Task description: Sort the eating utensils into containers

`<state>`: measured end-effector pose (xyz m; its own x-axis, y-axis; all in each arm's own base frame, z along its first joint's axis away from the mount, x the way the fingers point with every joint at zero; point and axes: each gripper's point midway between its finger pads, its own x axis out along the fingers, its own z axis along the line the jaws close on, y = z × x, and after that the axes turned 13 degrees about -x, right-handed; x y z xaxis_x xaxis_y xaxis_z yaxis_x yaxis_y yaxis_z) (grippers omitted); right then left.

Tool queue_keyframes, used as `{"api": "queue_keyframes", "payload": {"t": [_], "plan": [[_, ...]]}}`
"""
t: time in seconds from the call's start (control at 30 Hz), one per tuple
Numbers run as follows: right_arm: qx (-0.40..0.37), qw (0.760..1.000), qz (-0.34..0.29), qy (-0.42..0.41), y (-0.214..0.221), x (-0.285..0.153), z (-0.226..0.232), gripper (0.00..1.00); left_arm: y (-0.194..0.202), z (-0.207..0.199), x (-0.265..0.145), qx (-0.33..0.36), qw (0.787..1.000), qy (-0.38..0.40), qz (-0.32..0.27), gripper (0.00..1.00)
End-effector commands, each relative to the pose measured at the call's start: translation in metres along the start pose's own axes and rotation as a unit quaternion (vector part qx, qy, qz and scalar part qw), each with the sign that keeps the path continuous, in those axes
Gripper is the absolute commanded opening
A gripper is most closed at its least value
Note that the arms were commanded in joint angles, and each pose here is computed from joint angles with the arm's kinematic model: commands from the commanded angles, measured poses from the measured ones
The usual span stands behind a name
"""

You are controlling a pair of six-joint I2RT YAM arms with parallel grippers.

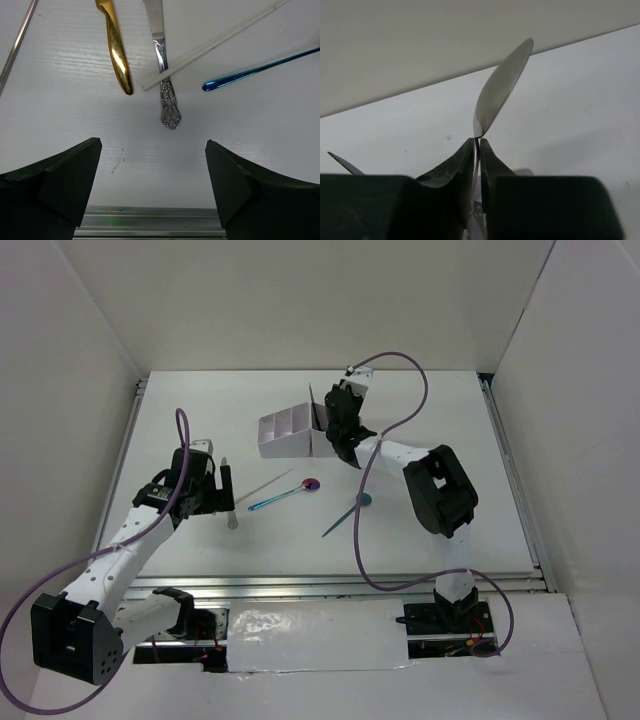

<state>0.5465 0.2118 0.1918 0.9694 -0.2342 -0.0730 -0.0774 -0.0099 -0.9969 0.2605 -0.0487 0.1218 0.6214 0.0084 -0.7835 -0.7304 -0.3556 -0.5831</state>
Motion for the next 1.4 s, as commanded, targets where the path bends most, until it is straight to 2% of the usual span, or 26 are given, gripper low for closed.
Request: {"api": "queue_keyframes", "payload": {"t": [0.0, 0.07, 0.1, 0.2, 0.33, 0.47, 0.6, 0.73, 0.9, 1.0, 1.17, 1.37], "plan": [[0.024, 0.999, -0.023, -0.014, -0.022, -0.001, 0.012, 0.2, -0.013, -0.006, -0.004, -0.009, 1.0, 0.008, -0.019, 0.99], [0.023, 0.999, -0.022, -0.015, -0.024, -0.001, 0.012, 0.26, -0.013, -0.005, -0.005, -0.01, 1.0, 0.007, -0.021, 0.99], [0.023, 0.999, -0.021, -0.018, -0.026, -0.002, 0.012, 0.35, -0.014, -0.005, -0.005, -0.01, 1.0, 0.008, -0.021, 0.99], [0.028, 0.999, -0.025, -0.018, -0.035, -0.005, 0.009, 0.44, -0.014, -0.005, -0.007, -0.011, 1.0, 0.01, -0.024, 0.99], [0.034, 0.999, -0.033, -0.014, -0.055, -0.015, -0.002, 0.44, -0.015, -0.007, -0.009, -0.013, 0.999, 0.016, -0.028, 0.99], [0.06, 0.997, -0.047, -0.018, -0.108, -0.041, -0.031, 0.45, -0.016, -0.007, -0.011, -0.013, 0.999, 0.02, -0.032, 0.99], [0.068, 0.997, 0.005, -0.033, -0.107, -0.072, -0.062, 0.45, -0.019, -0.008, -0.015, -0.014, 0.999, 0.023, -0.039, 0.99], [0.08, 0.988, 0.123, -0.05, -0.053, -0.106, -0.089, 0.45, -0.02, -0.011, -0.017, -0.016, 0.998, 0.032, -0.043, 0.99], [0.082, 0.952, 0.288, -0.064, 0.06, -0.163, -0.097, 0.5, -0.019, -0.013, -0.019, -0.015, 0.998, 0.043, -0.042, 0.99], [0.089, 0.928, 0.357, -0.063, 0.112, -0.19, -0.095, 0.63, -0.018, -0.011, -0.017, -0.014, 0.998, 0.036, -0.04, 0.99], [0.092, 0.912, 0.394, -0.063, 0.146, -0.197, -0.083, 0.63, -0.016, -0.012, -0.016, -0.014, 0.999, 0.038, -0.035, 0.99], [0.082, 0.905, 0.412, -0.062, 0.165, -0.202, -0.074, 0.61, -0.017, -0.011, -0.016, -0.016, 0.999, 0.035, -0.038, 0.99]]}}
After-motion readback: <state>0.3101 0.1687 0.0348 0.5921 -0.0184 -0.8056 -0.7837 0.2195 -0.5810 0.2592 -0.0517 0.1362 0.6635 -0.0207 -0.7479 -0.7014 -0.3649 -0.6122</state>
